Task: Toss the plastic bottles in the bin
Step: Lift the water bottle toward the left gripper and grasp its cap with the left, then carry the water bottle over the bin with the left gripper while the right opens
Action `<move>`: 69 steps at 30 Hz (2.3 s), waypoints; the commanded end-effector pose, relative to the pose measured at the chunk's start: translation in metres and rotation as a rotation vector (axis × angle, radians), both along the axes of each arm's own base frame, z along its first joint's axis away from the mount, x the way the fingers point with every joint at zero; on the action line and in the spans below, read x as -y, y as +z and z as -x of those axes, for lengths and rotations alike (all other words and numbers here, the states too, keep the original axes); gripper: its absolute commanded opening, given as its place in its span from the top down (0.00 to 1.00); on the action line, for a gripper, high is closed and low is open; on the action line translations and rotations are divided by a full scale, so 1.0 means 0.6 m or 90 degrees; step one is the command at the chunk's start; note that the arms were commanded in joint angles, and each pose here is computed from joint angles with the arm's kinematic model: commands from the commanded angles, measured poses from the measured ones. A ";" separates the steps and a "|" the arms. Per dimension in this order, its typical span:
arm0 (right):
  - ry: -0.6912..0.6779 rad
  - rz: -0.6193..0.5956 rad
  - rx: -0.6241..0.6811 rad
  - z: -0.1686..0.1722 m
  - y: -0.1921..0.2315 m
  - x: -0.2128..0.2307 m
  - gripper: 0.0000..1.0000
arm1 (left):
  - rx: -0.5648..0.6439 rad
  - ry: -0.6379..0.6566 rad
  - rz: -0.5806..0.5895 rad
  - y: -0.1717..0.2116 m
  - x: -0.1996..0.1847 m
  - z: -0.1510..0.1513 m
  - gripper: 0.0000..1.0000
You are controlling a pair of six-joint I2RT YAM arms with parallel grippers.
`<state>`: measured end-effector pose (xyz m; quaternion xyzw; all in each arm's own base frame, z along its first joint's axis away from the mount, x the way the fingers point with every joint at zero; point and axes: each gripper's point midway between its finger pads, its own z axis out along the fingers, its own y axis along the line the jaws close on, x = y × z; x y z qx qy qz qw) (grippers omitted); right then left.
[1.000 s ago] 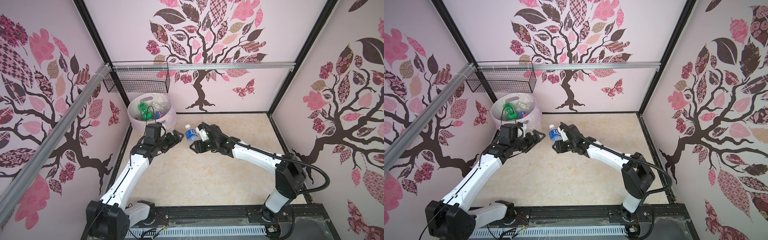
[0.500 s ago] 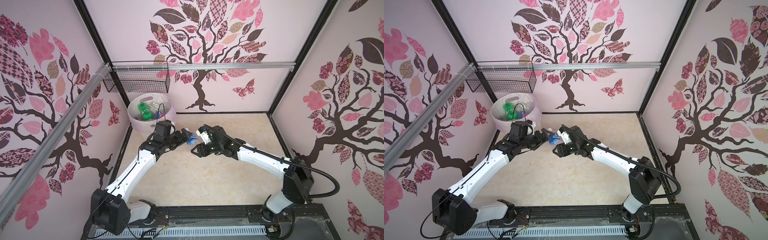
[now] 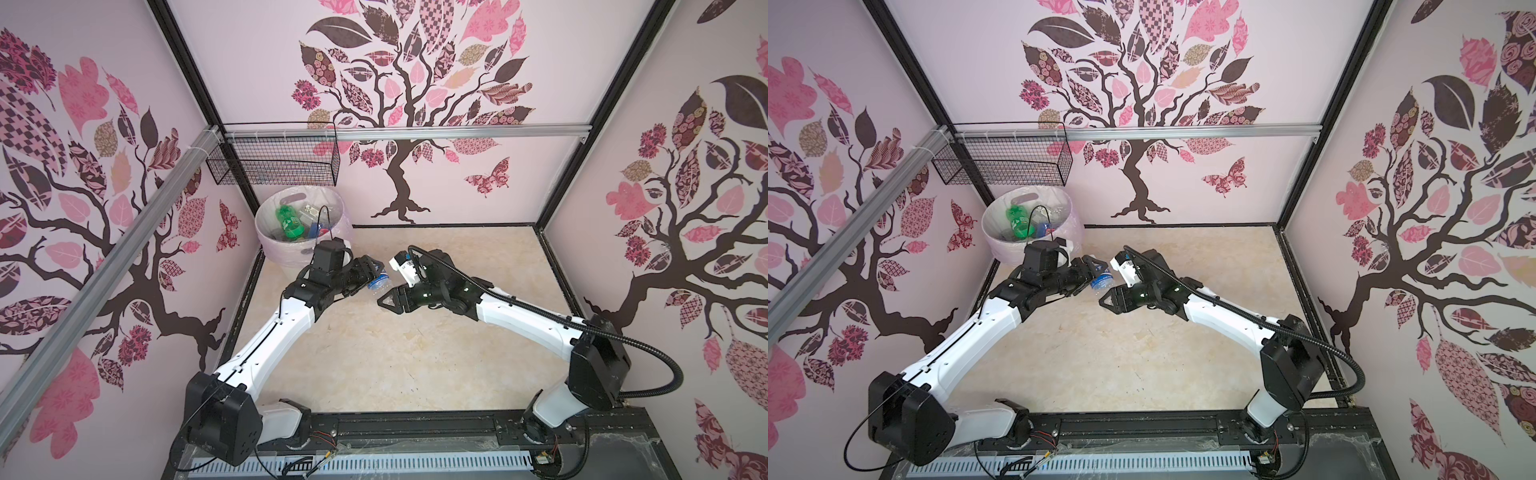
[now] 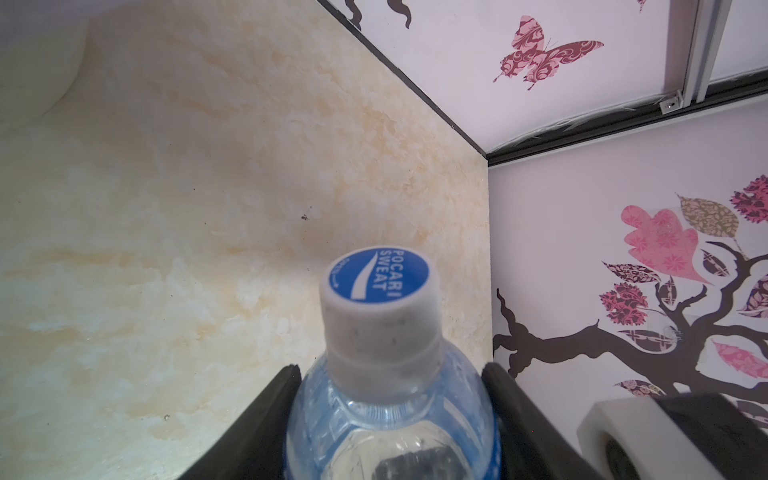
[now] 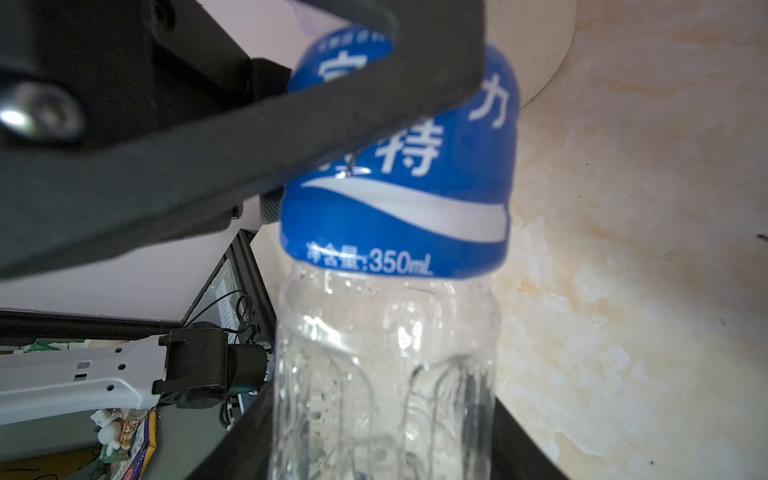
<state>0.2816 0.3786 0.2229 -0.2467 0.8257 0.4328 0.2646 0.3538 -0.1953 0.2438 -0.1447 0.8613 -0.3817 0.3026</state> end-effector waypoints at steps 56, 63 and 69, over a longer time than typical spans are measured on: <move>-0.086 -0.159 0.169 -0.074 0.319 -0.003 0.01 | 0.346 0.467 0.004 0.471 -0.395 -0.061 0.53; -0.085 -0.150 0.146 -0.075 0.292 -0.007 0.01 | 0.205 0.449 0.112 0.372 -0.439 -0.217 0.25; -0.086 -0.143 0.128 -0.067 0.265 -0.001 0.00 | 0.210 0.363 0.088 0.423 -0.393 -0.186 0.03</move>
